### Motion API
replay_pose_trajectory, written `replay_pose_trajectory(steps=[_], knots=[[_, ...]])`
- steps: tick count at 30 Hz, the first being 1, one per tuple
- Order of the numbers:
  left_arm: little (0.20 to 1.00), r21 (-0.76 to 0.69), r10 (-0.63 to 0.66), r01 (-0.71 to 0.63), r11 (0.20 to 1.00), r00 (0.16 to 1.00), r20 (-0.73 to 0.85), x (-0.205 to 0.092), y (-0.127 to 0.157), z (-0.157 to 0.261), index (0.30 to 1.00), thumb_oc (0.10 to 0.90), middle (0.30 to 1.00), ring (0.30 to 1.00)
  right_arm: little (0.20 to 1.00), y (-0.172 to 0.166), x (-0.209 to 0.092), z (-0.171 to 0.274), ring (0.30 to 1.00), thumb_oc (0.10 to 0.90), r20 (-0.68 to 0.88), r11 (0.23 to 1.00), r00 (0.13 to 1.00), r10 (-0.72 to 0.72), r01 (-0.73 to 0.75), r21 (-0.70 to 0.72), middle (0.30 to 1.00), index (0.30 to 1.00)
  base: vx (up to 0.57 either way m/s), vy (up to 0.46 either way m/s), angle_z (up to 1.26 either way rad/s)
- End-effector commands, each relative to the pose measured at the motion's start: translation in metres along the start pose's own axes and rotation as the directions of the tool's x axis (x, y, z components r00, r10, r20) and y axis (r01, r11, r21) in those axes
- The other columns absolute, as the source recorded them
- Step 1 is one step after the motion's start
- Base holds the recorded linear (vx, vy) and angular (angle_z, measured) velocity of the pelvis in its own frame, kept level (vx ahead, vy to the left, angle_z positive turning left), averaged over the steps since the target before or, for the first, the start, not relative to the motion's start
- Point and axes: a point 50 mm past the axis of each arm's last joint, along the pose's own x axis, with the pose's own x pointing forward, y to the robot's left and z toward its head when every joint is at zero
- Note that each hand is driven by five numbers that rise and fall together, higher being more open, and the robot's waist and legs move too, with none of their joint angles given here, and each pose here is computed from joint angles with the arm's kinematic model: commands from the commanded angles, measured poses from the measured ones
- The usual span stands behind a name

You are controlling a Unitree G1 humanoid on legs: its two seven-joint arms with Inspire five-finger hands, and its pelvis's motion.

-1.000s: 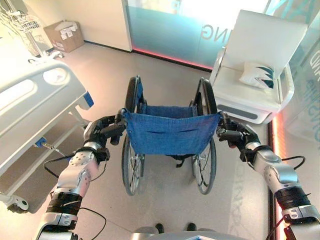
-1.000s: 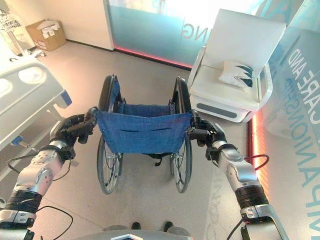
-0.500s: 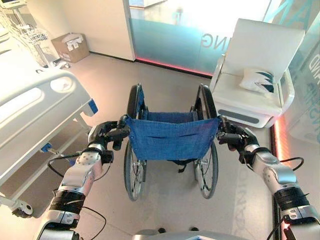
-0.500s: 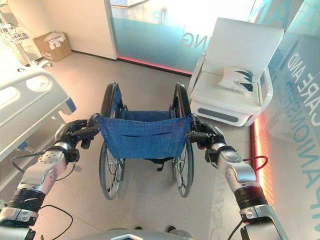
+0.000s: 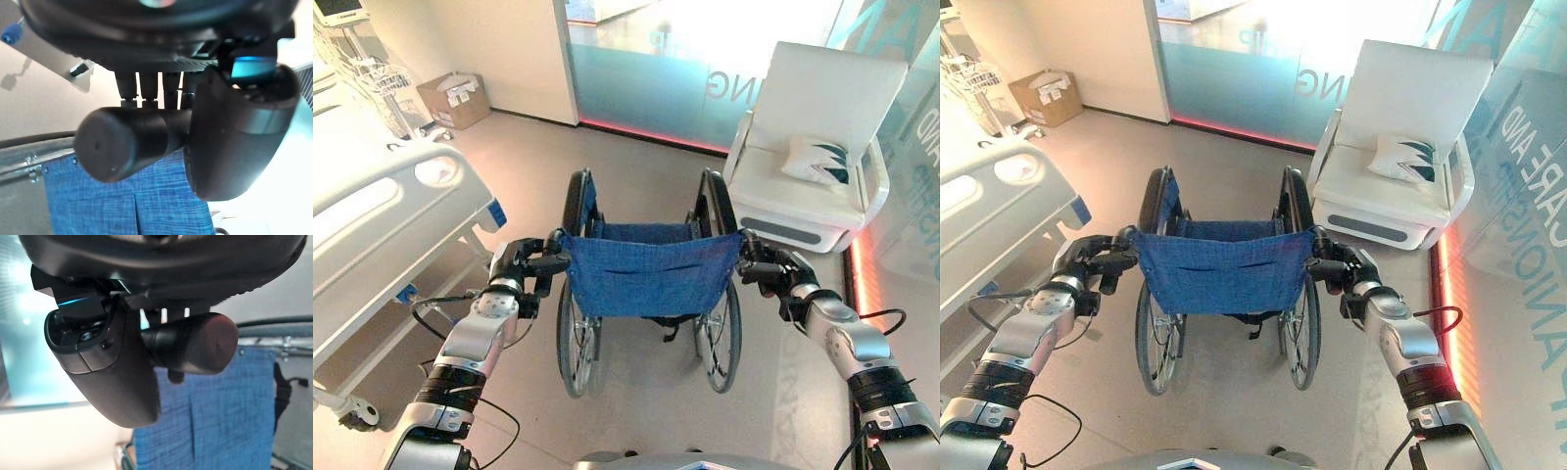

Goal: Push the wheelchair next to the bed

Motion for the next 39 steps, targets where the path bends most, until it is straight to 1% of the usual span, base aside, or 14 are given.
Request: replay_pose_trajectory(steps=[1,7,8,9,10,12,13,14,16,17,21,26,32,39], knots=[[0.9,0.056,-0.415,0.411,0.91,0.896,0.16,-0.007,-0.109,0.056,0.9,0.8,0.9,0.9,0.3,0.098,-0.003,0.06,0.3,0.4,0.246,0.904,0.87,0.426,-0.421,-0.076,0.3,0.3,0.0,0.0,0.0],[0.9,0.062,-0.429,0.425,0.903,0.896,0.116,-0.007,-0.114,0.047,0.9,0.8,0.9,0.9,0.3,0.1,-0.003,0.056,0.3,0.4,0.246,0.902,0.869,0.429,-0.424,-0.077,0.3,0.3,0.0,0.0,0.0],[0.846,0.058,-0.434,0.43,0.901,0.894,0.106,-0.007,-0.115,0.046,0.846,0.764,0.846,0.846,0.3,0.1,-0.003,0.056,0.3,0.4,0.245,0.901,0.868,0.431,-0.426,-0.078,0.3,0.3,0.0,0.0,0.0],[0.759,0.052,-0.437,0.433,0.9,0.895,0.096,-0.007,-0.117,0.044,0.759,0.706,0.759,0.759,0.3,0.102,-0.003,0.056,0.3,0.4,0.242,0.9,0.867,0.434,-0.428,-0.08,0.3,0.3,0.0,0.0,0.0],[0.596,0.036,-0.44,0.438,0.898,0.893,0.092,-0.007,-0.12,0.043,0.596,0.598,0.596,0.596,0.3,0.103,-0.003,0.056,0.3,0.4,0.239,0.898,0.866,0.438,-0.432,-0.082,0.3,0.3,0.0,0.0,0.0],[0.486,0.011,-0.442,0.442,0.897,0.893,0.087,-0.008,-0.123,0.041,0.486,0.524,0.486,0.486,0.3,0.103,-0.003,0.055,0.3,0.4,0.235,0.897,0.866,0.441,-0.433,-0.089,0.3,0.3,0.0,0.0,0.0],[0.366,-0.01,-0.444,0.447,0.895,0.892,0.087,-0.009,-0.125,0.04,0.366,0.444,0.366,0.366,0.3,0.104,-0.003,0.054,0.3,0.4,0.232,0.896,0.866,0.443,-0.433,-0.096,0.3,0.3,0.0,0.0,0.0],[0.3,-0.037,-0.446,0.45,0.892,0.891,0.088,-0.009,-0.127,0.039,0.3,0.4,0.3,0.3,0.3,0.105,-0.003,0.054,0.3,0.4,0.227,0.895,0.865,0.447,-0.436,-0.098,0.3,0.3,0.0,0.0,0.0],[0.3,-0.076,-0.452,0.459,0.885,0.887,0.092,-0.01,-0.13,0.038,0.3,0.4,0.3,0.3,0.3,0.106,-0.003,0.052,0.3,0.4,0.223,0.892,0.864,0.452,-0.441,-0.1,0.3,0.3,0.0,0.0,0.0],[0.3,-0.118,-0.453,0.462,0.879,0.886,0.097,-0.013,-0.134,0.037,0.3,0.4,0.3,0.3,0.3,0.106,-0.003,0.05,0.3,0.4,0.217,0.89,0.863,0.456,-0.444,-0.102,0.3,0.3,0.0,0.0,0.0],[0.3,-0.186,-0.456,0.471,0.862,0.882,0.116,-0.017,-0.139,0.036,0.3,0.4,0.3,0.3,0.3,0.106,-0.003,0.046,0.3,0.4,0.212,0.893,0.868,0.449,-0.439,-0.098,0.3,0.3,0.0,0.0,0.0],[0.3,-0.194,-0.452,0.467,0.863,0.884,0.115,-0.019,-0.143,0.034,0.3,0.4,0.3,0.3,0.3,0.105,-0.002,0.045,0.3,0.4,0.207,0.902,0.878,0.431,-0.421,-0.092,0.3,0.3,0.0,0.0,0.0],[0.3,-0.184,-0.417,0.428,0.885,0.904,0.096,-0.015,-0.143,0.032,0.3,0.4,0.3,0.3,0.3,0.104,0.002,0.045,0.3,0.4,0.185,0.918,0.9,0.396,-0.386,-0.087,0.3,0.3,0.04,-0.047,0.04],[0.3,-0.262,-0.357,0.378,0.888,0.926,0.126,-0.008,-0.133,0.039,0.3,0.4,0.3,0.3,0.3,0.094,0.005,0.049,0.3,0.4,0.175,0.931,0.915,0.363,-0.351,-0.098,0.3,0.3,0.06,-0.04,0.15]])
